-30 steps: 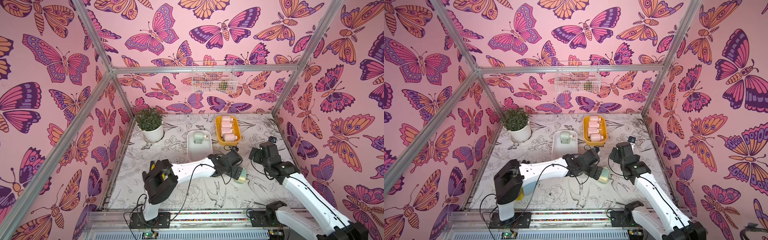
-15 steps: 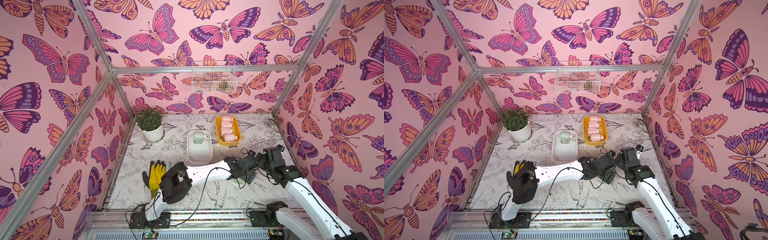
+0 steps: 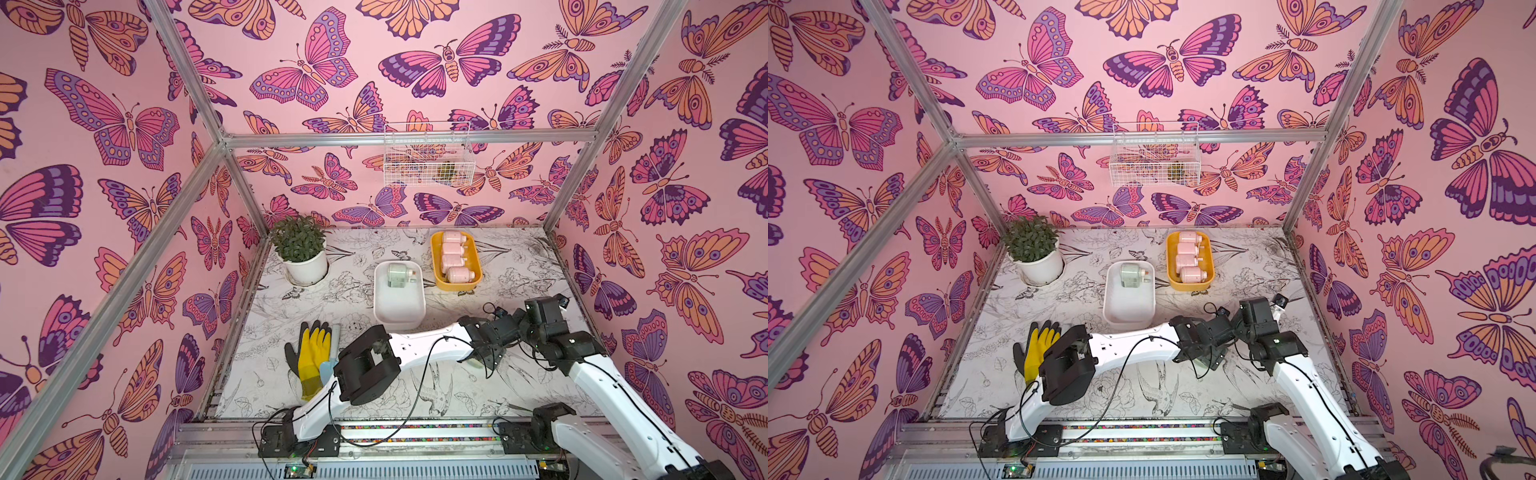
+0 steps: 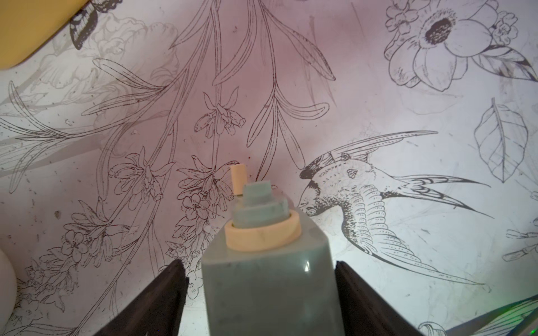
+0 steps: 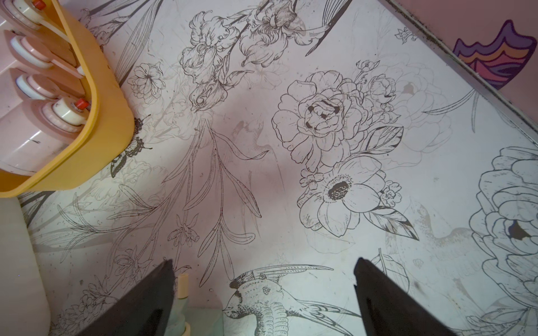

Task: Place the pencil sharpeners by color into the storage box
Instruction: Pick up the pencil sharpener from the center of the board.

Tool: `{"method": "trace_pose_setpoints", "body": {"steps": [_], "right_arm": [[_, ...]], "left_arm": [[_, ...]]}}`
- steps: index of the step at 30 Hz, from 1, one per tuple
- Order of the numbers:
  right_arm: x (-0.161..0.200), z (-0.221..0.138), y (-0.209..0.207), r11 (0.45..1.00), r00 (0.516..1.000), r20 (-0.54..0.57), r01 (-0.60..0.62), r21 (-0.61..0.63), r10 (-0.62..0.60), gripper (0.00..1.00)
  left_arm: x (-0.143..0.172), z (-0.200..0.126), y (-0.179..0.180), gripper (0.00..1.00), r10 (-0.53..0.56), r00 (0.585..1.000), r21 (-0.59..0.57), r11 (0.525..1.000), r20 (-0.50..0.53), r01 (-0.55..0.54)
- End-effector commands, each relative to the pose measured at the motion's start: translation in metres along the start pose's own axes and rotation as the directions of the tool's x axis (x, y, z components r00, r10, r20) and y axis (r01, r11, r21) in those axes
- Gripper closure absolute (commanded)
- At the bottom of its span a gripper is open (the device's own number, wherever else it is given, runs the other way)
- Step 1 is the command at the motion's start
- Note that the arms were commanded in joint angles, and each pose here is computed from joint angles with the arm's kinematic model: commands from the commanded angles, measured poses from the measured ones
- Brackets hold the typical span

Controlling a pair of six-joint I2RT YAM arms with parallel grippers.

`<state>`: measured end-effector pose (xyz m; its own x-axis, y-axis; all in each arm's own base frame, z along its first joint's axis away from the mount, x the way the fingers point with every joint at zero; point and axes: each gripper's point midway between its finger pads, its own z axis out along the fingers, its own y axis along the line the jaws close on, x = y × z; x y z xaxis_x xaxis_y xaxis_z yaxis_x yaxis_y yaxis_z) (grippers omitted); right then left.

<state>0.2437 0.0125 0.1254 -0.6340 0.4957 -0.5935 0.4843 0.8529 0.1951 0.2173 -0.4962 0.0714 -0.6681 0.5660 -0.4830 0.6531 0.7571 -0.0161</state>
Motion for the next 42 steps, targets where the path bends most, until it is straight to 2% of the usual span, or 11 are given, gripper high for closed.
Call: {"method": "trace_pose_setpoints", "body": {"steps": [1,5,9,13,18,26,28,32,35,37,42], "right_arm": [[-0.001,-0.001,-0.004,1.0,1.0,0.011,-0.008,0.008,0.008,0.01],[0.001,0.0,-0.006,1.0,1.0,0.016,-0.01,0.008,0.01,0.01],[0.0,-0.001,-0.008,1.0,1.0,0.023,-0.007,0.017,0.007,0.01],[-0.001,-0.003,-0.011,1.0,0.999,0.04,-0.001,0.021,0.0,0.01],[-0.001,-0.004,-0.014,1.0,0.999,0.052,0.003,0.021,-0.004,0.01],[-0.004,-0.004,-0.011,1.0,0.997,0.065,0.029,0.01,-0.03,0.01],[-0.005,-0.006,-0.006,0.999,0.997,0.064,0.036,-0.015,-0.035,0.01],[-0.014,-0.016,0.018,0.989,0.996,0.074,0.06,-0.134,-0.051,0.01],[-0.021,-0.021,0.034,0.972,0.991,0.113,0.099,-0.213,-0.077,0.01],[-0.024,-0.026,0.048,0.948,0.983,0.136,0.159,-0.274,-0.125,0.01],[-0.031,-0.039,0.078,0.883,0.966,0.178,0.247,-0.399,-0.19,0.01]], "left_arm": [[0.005,0.007,0.002,0.22,0.003,1.0,-0.02,1.0,-0.025,-0.004],[0.006,0.008,0.001,0.24,0.008,1.0,-0.015,1.0,-0.03,-0.009],[0.007,0.009,0.003,0.18,0.002,0.999,-0.023,1.0,-0.039,-0.003],[0.011,0.012,-0.001,0.17,-0.003,0.998,-0.006,1.0,-0.057,0.003],[0.014,0.013,-0.002,0.23,-0.013,0.997,0.004,1.0,-0.07,0.014],[0.013,0.008,-0.001,0.49,-0.002,0.998,0.007,1.0,-0.063,0.003],[0.01,-0.001,0.001,0.61,0.036,0.998,0.008,0.999,-0.051,-0.036],[0.0,-0.023,0.019,0.79,0.071,0.997,-0.064,0.995,0.011,-0.07],[-0.006,-0.042,0.025,0.97,0.167,0.985,-0.067,0.984,0.034,-0.165],[-0.009,-0.053,0.025,1.0,0.277,0.96,-0.051,0.96,0.043,-0.275],[-0.015,-0.076,0.039,1.0,0.41,0.91,-0.009,0.912,0.065,-0.411]]}}
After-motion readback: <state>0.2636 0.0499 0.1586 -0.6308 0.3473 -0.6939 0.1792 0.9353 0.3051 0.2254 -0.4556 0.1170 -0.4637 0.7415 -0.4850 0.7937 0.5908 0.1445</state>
